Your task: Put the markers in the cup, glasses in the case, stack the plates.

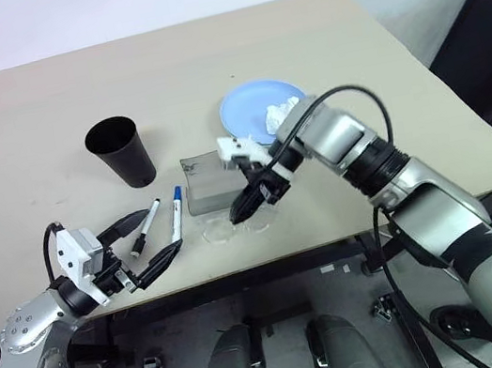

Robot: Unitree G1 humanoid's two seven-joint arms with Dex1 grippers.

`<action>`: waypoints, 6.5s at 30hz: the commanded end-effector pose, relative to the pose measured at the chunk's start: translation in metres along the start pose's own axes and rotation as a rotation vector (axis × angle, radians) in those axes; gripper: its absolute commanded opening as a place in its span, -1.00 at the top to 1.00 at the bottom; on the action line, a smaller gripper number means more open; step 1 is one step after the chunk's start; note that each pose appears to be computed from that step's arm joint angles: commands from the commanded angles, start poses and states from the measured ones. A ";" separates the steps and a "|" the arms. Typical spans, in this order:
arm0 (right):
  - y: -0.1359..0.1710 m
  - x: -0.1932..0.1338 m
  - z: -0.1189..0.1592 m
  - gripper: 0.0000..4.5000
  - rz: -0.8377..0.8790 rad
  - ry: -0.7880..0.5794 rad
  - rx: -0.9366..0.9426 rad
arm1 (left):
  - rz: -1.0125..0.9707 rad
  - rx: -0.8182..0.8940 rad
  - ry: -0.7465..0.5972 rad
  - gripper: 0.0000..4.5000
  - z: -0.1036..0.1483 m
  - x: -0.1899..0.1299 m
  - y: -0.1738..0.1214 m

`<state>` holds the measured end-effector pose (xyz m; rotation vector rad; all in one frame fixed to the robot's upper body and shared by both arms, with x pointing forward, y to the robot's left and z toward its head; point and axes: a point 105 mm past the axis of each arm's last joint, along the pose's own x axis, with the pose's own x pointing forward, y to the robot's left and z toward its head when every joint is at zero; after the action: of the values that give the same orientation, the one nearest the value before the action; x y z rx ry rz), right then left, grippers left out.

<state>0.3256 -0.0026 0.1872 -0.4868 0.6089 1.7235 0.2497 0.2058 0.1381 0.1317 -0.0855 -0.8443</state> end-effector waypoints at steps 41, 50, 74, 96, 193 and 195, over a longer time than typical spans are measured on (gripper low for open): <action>-0.060 0.015 -0.004 0.99 -0.215 0.040 -0.108 | 0.053 0.062 -0.027 -1.00 0.013 -0.007 -0.004; -0.059 0.020 -0.009 0.99 -0.198 0.076 -0.078 | 0.053 0.062 -0.016 -1.00 0.006 -0.012 -0.005; -0.061 0.022 -0.009 0.66 -0.223 0.074 -0.063 | 0.047 0.069 -0.006 -1.00 0.003 -0.011 -0.006; -0.069 -0.037 0.066 -0.04 -0.398 -0.335 -0.066 | 0.054 0.070 -0.019 -1.00 0.008 -0.009 -0.004; -0.032 -0.025 0.007 0.99 -0.273 -0.372 -0.051 | 0.478 -0.091 0.462 -1.00 -0.002 -0.052 0.062; -0.030 -0.027 0.007 0.99 -0.282 -0.385 -0.046 | 0.471 -0.106 0.536 -1.00 -0.008 -0.050 0.067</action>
<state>0.3643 -0.0157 0.1889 -0.2458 0.2767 1.5001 0.2649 0.2851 0.1437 0.2077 0.3671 -0.3419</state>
